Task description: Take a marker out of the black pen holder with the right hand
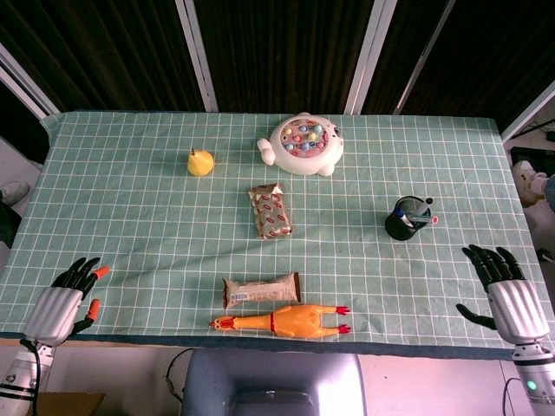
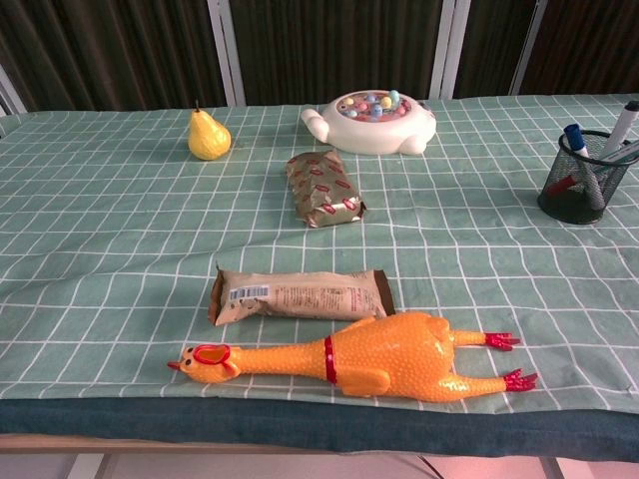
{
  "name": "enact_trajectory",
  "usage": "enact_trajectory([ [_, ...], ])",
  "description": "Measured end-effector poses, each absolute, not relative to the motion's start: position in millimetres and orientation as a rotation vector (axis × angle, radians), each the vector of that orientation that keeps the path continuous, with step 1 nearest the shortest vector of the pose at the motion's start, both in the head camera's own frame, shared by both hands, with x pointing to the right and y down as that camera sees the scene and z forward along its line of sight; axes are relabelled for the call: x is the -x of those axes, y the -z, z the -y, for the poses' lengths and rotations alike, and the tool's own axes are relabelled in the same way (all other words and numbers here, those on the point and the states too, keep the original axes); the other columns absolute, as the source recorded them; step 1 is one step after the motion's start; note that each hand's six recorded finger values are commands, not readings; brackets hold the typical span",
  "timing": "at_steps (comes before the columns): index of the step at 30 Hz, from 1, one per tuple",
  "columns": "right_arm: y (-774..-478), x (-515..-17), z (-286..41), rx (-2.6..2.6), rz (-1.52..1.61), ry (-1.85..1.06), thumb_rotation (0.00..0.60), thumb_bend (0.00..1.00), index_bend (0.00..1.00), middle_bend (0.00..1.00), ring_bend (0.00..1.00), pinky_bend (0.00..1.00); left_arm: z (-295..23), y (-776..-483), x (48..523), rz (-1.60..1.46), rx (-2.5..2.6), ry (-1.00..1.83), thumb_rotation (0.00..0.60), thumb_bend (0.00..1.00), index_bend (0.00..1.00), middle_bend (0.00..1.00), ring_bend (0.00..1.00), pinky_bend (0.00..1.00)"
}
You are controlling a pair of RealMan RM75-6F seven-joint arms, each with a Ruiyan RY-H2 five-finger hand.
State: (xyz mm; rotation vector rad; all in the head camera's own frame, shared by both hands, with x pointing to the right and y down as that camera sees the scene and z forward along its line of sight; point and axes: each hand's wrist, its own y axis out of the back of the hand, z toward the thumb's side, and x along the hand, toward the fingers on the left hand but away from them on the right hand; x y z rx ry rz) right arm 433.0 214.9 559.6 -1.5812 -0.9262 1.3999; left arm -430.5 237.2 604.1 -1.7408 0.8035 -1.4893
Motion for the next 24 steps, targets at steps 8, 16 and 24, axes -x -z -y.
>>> enact_trajectory([
  [8,-559.5,-434.2,-215.1,1.582,0.93,-1.408,0.6,0.29,0.23,0.23,0.18,0.2,-237.7,-602.8,429.8,-0.805,1.742,1.484,0.6,0.54,0.2,0.07,0.01,0.23],
  [16,-554.5,-430.7,-200.1,1.556,0.945,-1.398,0.6,0.29,0.23,0.23,0.22,0.2,-236.5,-602.7,429.8,-0.81,1.751,1.481,0.6,0.54,0.2,0.07,0.01,0.23],
  [24,-555.4,-421.9,-177.3,1.527,0.944,-1.391,0.6,0.29,0.3,0.6,0.62,0.57,-237.6,-602.6,428.7,-0.804,1.758,1.475,0.6,0.54,0.2,0.07,0.01,0.23],
])
